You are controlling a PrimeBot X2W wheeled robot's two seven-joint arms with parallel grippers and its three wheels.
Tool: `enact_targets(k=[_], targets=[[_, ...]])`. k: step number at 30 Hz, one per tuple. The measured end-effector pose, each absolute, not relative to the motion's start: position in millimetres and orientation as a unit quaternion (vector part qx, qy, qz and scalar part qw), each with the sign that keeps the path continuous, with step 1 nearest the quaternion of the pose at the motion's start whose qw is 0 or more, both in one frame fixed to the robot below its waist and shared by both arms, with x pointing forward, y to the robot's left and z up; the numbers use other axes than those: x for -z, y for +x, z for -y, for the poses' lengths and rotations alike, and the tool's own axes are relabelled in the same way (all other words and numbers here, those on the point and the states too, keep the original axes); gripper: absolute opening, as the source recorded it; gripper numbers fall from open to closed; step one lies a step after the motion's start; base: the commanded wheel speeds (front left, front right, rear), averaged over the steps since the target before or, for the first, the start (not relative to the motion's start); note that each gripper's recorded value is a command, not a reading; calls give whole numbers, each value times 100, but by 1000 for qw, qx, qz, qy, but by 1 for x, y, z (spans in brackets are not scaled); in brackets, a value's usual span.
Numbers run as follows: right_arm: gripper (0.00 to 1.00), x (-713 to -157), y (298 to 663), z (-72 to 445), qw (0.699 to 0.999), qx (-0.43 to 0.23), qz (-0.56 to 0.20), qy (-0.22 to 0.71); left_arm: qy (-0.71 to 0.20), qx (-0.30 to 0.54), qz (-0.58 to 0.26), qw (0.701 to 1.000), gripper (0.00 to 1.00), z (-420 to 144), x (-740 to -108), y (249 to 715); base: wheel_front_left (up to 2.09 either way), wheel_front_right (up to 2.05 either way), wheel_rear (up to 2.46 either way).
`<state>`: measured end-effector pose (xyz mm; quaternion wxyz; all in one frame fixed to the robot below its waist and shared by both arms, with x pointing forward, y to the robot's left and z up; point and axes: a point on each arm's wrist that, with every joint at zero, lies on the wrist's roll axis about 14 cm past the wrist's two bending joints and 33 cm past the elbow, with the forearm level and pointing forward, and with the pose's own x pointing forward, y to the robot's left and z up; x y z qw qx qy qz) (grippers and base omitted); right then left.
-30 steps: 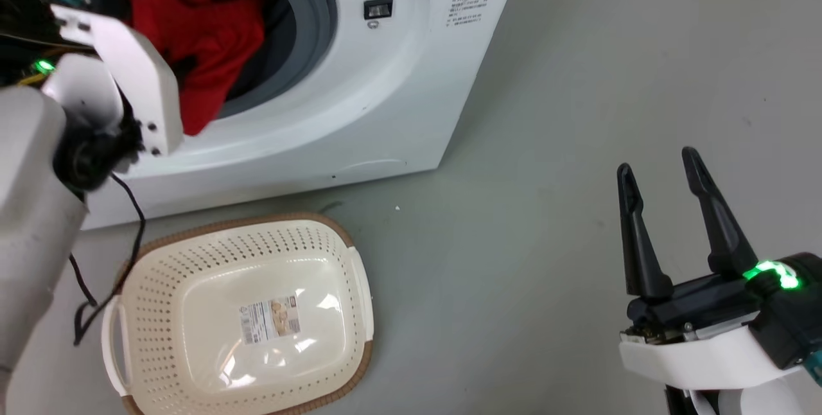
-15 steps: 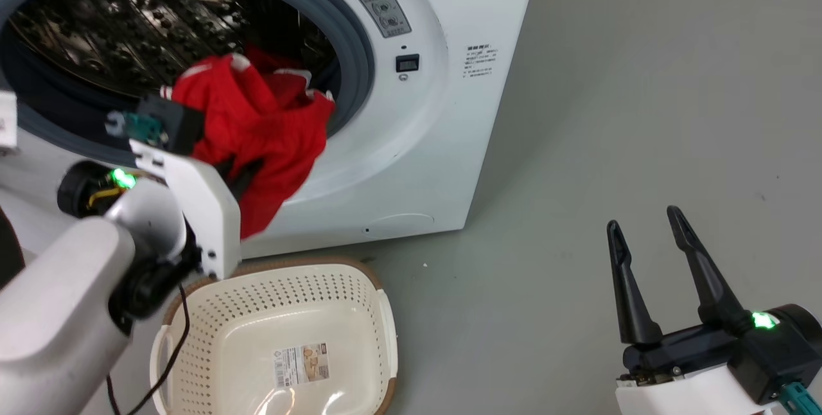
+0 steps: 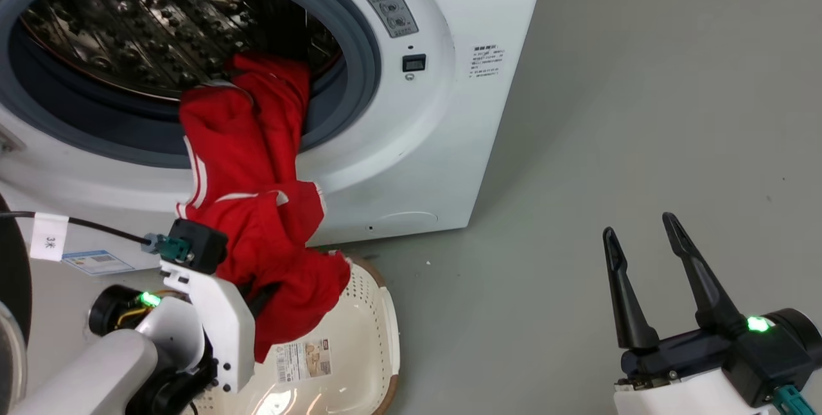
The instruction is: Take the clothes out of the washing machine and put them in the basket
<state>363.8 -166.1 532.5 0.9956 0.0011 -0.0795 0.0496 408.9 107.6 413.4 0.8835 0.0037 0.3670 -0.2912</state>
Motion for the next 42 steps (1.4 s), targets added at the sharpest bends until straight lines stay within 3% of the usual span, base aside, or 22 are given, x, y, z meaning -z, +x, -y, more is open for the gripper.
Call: enact_targets(k=[13, 22, 42], targets=[[100, -507, 385, 183, 999, -27, 43, -11, -31, 269, -509, 817, 0, -112, -301, 387, 0, 0, 0], [100, -488, 400, 195, 1000, -12, 19, -17, -14, 256, -565, 785, 0, -107, -240, 391, 0, 0, 0], [100, -468, 417, 202, 1000, -4, -1, -17, -26, 185, -654, 733, 0, -111, -179, 378, 0, 0, 0]])
